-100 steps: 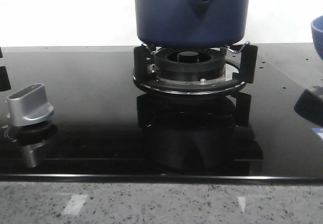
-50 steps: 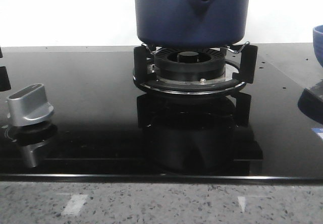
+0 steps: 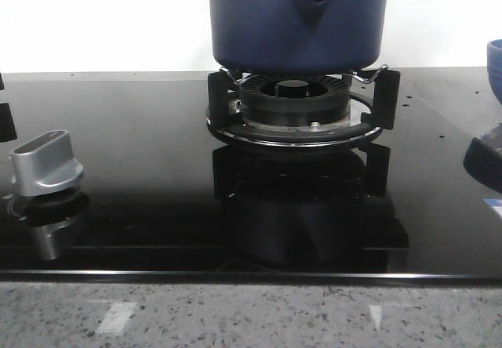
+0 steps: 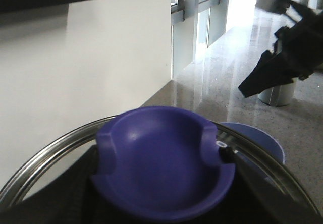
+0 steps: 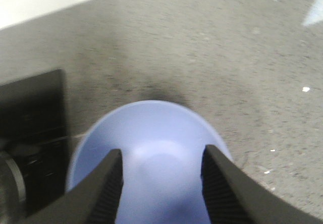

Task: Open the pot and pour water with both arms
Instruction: 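Lower the bowl onto the counter and open the right gripper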

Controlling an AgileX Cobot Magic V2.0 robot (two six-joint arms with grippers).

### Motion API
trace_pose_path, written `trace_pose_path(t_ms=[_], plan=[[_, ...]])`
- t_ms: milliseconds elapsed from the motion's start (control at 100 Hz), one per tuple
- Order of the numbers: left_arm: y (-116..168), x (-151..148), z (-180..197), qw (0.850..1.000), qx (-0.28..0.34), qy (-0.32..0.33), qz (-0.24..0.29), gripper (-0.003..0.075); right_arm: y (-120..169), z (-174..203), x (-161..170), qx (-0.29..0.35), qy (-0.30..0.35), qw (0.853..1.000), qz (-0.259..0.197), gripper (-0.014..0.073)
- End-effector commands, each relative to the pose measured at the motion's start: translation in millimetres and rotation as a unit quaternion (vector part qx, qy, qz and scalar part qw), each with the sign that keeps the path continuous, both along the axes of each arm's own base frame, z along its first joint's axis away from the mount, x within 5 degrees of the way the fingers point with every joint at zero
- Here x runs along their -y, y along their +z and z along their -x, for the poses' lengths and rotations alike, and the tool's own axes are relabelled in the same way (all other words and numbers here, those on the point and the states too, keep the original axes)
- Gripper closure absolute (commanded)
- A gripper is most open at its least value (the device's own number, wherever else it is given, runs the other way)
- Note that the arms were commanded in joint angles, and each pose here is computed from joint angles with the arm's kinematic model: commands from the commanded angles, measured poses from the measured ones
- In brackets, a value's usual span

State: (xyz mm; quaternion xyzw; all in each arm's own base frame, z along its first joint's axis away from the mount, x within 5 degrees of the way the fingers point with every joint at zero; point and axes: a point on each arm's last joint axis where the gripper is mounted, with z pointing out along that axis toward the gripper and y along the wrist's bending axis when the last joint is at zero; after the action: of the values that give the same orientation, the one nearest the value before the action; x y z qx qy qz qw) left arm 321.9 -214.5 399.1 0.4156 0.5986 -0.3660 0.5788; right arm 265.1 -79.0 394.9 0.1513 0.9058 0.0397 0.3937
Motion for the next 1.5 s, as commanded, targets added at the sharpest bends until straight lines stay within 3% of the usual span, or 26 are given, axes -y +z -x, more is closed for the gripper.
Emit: trace_pose_path(t_ms=[0, 540, 1490], plan=[[23, 2, 9, 0.999, 0.005, -0.016, 0.050, 0.0418, 29, 12, -9, 0.060, 0.012, 0.998, 0.014, 0.0271], [-16, 29, -5, 0.998, -0.039, -0.039, 0.025, 0.0418, 31, 17, -19, 0.054, 0.031, 0.998, 0.009, 0.0271], [-20, 18, -14, 1.000, -0.017, -0.017, -0.003, 0.0418, 30, 16, -18, 0.053, 0.032, 0.998, 0.011, 0.0271]])
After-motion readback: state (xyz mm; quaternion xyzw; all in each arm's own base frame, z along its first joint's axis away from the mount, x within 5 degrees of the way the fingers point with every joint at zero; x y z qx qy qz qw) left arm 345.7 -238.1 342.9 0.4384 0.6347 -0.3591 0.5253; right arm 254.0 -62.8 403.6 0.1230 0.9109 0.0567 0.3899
